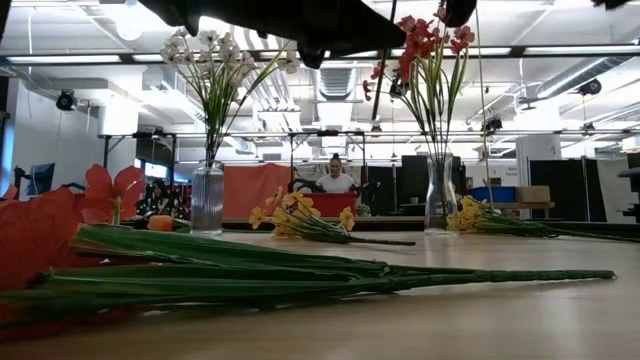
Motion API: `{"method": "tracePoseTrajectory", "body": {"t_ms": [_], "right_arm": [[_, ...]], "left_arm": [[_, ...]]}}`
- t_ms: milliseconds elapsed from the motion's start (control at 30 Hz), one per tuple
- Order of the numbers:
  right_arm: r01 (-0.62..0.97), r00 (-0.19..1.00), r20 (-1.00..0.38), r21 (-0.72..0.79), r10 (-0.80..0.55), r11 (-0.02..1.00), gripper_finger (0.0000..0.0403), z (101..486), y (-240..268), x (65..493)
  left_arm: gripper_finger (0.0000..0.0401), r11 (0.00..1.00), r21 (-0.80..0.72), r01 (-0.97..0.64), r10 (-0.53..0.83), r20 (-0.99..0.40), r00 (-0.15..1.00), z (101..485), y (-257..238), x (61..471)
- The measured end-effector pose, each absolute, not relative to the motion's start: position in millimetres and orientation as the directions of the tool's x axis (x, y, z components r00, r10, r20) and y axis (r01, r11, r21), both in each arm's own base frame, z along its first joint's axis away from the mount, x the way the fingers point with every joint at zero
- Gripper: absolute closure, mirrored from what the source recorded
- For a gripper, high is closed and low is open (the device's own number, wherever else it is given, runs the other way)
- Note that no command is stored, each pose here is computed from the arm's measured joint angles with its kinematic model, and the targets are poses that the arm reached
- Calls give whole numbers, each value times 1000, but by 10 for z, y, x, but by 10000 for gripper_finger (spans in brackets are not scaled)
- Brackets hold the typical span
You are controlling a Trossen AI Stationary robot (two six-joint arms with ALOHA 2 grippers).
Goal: Sort flowers into vase by color
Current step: Put the orange tulip into the right transparent flower vase
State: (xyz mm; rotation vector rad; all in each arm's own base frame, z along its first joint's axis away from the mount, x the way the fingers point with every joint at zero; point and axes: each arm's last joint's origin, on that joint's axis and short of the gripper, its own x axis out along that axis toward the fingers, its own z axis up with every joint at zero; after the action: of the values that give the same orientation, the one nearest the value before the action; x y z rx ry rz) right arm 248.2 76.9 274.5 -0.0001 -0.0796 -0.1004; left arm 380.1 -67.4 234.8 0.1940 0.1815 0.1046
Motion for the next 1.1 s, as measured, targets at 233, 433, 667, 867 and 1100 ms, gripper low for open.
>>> {"method": "tracePoseTrajectory", "body": {"t_ms": [233,433,667,867,1100], "right_arm": [[110,994,-28,25,-109,994,328,2947,779,2517],[283,948,-155,13,-278,959,390,2984,697,2440],[760,636,-198,-4,-746,650,393,3015,419,1987],[838,545,-136,50,-828,543,393,3186,231,1756],[899,436,-119,25,-892,436,394,3236,10,1716]], "left_arm": [[397,976,194,-103,137,-172,975,2344,-669,3799],[347,978,178,-111,141,-164,976,2387,-662,3783],[252,975,195,-105,147,-215,966,2464,-650,3701],[210,969,219,-117,165,-216,962,2502,-634,3675],[202,963,243,-114,169,-216,962,2504,-624,3676]]}}
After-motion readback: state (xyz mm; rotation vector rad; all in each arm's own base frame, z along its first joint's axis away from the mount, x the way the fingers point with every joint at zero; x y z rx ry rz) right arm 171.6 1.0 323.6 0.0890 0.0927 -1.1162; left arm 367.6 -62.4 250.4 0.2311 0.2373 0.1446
